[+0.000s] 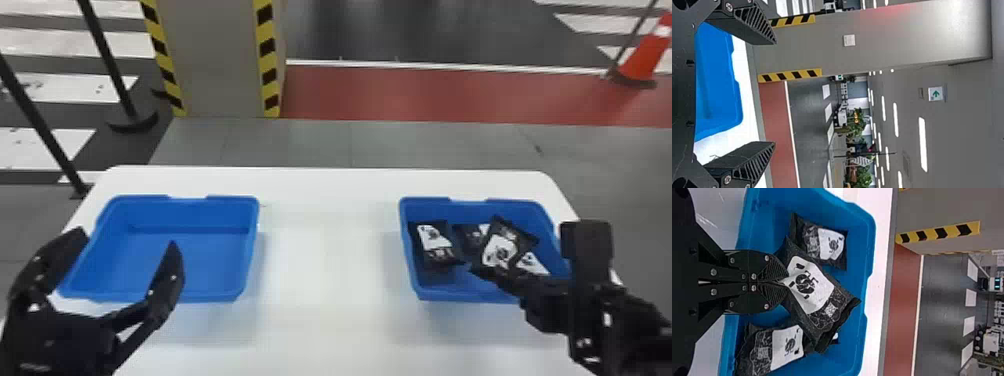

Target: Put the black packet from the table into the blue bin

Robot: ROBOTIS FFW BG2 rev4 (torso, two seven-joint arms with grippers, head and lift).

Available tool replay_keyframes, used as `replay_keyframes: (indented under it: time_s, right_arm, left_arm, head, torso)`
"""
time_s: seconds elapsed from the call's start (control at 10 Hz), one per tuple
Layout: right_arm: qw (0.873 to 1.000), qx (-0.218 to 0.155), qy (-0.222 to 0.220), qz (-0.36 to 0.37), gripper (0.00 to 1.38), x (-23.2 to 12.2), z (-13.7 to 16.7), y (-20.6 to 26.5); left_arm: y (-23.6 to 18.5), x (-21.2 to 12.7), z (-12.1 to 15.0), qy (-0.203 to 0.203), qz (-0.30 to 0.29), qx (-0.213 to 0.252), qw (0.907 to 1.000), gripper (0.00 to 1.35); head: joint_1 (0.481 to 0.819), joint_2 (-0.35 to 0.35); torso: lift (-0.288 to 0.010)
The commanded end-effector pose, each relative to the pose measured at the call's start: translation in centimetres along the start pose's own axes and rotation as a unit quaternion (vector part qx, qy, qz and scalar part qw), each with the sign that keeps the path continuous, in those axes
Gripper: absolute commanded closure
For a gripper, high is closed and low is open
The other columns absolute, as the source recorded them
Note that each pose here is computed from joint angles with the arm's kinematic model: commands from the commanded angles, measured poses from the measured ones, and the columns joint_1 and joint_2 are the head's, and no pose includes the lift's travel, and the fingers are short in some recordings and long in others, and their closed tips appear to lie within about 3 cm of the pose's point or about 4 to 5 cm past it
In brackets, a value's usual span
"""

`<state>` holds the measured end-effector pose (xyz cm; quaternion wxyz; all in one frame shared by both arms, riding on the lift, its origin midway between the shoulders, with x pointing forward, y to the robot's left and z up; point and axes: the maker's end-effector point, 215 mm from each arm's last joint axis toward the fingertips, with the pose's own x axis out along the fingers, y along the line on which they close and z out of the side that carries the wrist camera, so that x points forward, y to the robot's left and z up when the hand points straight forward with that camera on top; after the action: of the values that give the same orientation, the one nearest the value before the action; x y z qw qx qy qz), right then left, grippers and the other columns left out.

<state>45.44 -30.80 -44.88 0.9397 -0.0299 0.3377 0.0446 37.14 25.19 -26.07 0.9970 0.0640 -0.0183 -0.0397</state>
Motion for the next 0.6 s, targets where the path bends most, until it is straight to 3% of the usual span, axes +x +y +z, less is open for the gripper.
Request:
replay_keyframes:
  time_s: [0.0, 0.1, 0.2, 0.5]
  right_arm:
    - [1.000, 0.008, 0.011, -0.008, 0.97, 1.1, -0.5, -1.9]
    - [1.000, 0.002, 0.001, -0.001, 0.41, 1.1, 0.2, -1.8]
    - [1.000, -0.005, -0.023, 0.010, 0.02, 0.4, 1.5, -1.0]
    - [0.982, -0.022, -0.180, 0.056, 0.07, -5.5, 6.8, 4.0]
  left_arm:
    - [0.0, 0.0, 0.0, -0.001, 0.000, 0.000, 1.0000, 0.11]
    - [0.1, 0.0, 0.0, -0.001, 0.001, 0.001, 1.0000, 0.11]
    - [0.1, 0.0, 0.2, -0.003, 0.001, 0.001, 1.0000, 0.11]
    - [0.3, 0.0, 0.5, -0.008, 0.003, 0.002, 1.0000, 0.11]
  head:
    - [0.695, -0.075]
    - [0.695, -0.090]
    - [0.695, -0.093]
    - [0.695, -0.063]
  torso:
    - [-0.110]
    - [-0.110]
    - [-0.110]
    - [-0.110]
